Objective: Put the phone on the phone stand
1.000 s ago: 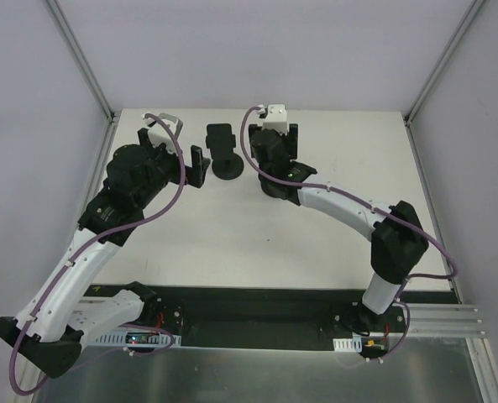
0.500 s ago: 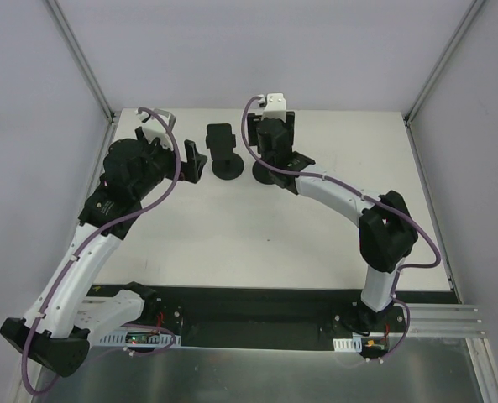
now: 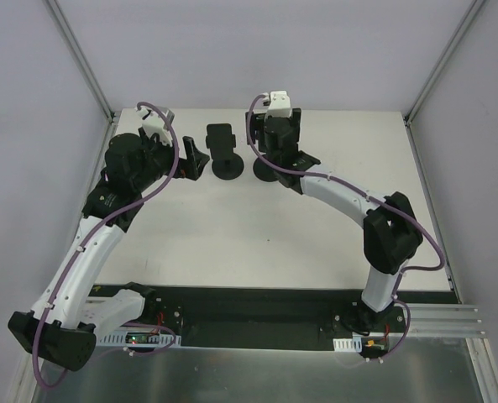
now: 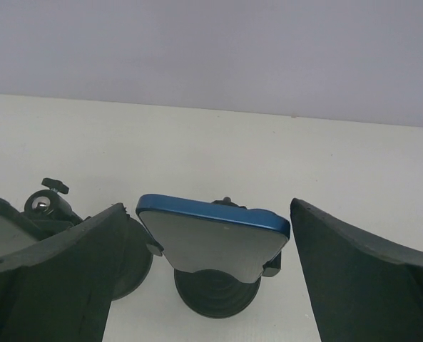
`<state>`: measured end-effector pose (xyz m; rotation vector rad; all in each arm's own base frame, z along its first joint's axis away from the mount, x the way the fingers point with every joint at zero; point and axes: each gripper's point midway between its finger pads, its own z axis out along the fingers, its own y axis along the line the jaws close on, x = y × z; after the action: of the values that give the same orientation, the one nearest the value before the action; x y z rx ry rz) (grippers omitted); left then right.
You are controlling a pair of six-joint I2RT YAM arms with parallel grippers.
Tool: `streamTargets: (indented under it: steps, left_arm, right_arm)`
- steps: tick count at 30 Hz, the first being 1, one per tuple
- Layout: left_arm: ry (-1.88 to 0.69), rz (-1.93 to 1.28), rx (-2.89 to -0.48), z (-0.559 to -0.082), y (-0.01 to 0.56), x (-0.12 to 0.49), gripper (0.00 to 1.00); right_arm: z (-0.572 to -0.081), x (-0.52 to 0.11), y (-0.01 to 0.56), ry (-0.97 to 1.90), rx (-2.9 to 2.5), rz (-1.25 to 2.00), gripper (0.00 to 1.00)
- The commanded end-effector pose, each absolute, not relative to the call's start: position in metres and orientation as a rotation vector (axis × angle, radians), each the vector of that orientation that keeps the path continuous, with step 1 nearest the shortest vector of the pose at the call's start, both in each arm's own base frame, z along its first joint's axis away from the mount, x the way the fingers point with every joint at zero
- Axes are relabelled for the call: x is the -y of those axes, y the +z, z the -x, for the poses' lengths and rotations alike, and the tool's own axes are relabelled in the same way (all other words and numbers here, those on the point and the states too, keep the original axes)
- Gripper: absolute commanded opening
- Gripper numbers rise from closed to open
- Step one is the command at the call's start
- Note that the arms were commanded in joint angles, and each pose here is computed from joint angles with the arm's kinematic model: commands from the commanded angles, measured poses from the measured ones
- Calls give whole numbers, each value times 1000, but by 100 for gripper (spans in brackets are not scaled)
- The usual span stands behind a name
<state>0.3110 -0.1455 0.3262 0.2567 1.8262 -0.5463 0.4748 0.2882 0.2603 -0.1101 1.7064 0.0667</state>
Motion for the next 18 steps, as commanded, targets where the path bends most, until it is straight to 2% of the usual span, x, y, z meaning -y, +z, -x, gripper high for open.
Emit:
streamTargets:
  steps: [1,7,9,10,13,18]
  left_arm:
    - [-582,-256,-1787,-314,334,150,95]
    - [-569,-254,-1810,-319,326,149,95]
    - [-584,-265,-1811,-318,326,152,95]
    - [-591,-265,-1807,-317,326,153,95]
    - [-599,-272,-1808,-316,326,154,96]
    - [-648,-284,-1783,-312,327,161,95]
  right_arm:
    - [-455,-275,328,165,-1598,53,97]
    - [-416,-241,346,162,-1626,22,96]
    - [-399,-228,321,117,-1700,47,96]
    - [-382,-219,330,125,-1683,30,96]
    - [-341,-200,306,114,-1729,69,96]
    - [-274,-168,245,108,-1888,134,96]
